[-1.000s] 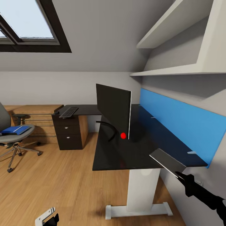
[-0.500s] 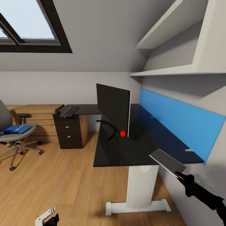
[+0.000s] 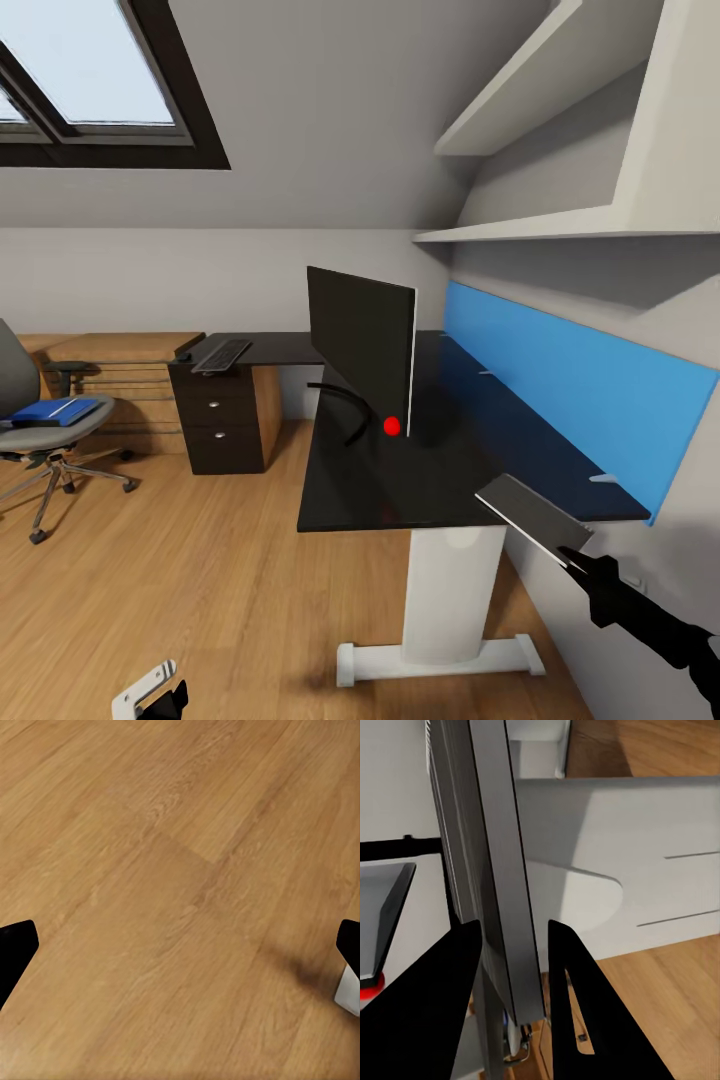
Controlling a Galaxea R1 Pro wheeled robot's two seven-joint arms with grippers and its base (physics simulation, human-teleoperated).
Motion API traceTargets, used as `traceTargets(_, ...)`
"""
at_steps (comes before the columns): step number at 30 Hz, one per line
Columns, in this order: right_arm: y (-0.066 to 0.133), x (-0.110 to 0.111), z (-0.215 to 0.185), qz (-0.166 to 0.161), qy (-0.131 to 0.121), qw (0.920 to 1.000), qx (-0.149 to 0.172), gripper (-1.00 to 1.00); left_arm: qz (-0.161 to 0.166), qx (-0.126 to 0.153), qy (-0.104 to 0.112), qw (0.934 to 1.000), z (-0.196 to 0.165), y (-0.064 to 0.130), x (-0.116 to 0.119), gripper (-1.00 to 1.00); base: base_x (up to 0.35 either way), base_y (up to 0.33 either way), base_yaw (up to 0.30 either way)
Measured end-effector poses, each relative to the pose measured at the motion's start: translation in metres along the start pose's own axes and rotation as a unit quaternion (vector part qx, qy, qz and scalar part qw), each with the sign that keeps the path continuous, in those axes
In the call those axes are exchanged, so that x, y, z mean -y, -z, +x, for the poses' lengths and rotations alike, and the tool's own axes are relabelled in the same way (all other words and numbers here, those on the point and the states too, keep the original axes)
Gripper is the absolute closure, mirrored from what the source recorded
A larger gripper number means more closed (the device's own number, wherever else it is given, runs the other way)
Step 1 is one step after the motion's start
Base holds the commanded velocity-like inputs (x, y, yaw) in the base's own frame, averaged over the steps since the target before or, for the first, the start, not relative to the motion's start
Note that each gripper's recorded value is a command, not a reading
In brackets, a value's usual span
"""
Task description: In the bedroom, organize the workspace by keeping the computer under the desk, ensuring the monitor is on the desk, placing the keyboard on the desk next to the monitor, placing the mouse on the desk next to the keyboard, moving the folder from the swivel chair onto the desk next to the mouse, stacking the notebook on top of the folder with the pen on top of the notebook, and positioning the swivel chair next to the desk.
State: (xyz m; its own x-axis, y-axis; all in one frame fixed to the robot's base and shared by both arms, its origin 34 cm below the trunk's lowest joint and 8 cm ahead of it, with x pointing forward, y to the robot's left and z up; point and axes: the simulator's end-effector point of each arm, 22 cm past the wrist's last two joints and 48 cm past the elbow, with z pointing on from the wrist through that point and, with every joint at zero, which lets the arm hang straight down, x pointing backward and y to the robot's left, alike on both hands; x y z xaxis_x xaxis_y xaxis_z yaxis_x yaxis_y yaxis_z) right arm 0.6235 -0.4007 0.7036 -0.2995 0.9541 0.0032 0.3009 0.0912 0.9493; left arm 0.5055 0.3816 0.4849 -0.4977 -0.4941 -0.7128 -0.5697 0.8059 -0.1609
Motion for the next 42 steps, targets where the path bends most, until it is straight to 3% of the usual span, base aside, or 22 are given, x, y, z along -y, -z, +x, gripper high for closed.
traceTargets(8, 0.000, -0.002, 0.001, -0.001, 0.005, 1.0000, -0.001, 1.00, 0.000, 0.001, 0.000, 1.0000, 0.000, 0.000, 0.000, -1.00, 0.000, 0.000, 0.000)
traceTargets(18, 0.002, -0.023, 0.003, -0.002, 0.007, 1.0000, -0.004, 1.00, -0.001, -0.001, 0.000, 1.0000, -0.015, 0.012, 0.004, -1.00, 0.000, 0.000, 0.000)
traceTargets(25, -0.007, -0.057, 0.038, -0.010, 0.052, 0.9976, -0.044, 1.00, 0.000, -0.002, 0.000, 1.0000, -0.024, 0.020, 0.009, -1.00, -0.029, 0.000, 0.000)
traceTargets(42, -0.005, -0.091, 0.055, -0.010, 0.072, 0.9952, -0.065, 1.00, 0.004, -0.006, 0.003, 1.0000, -0.044, 0.041, 0.023, -1.00, -0.286, 0.000, 0.000)
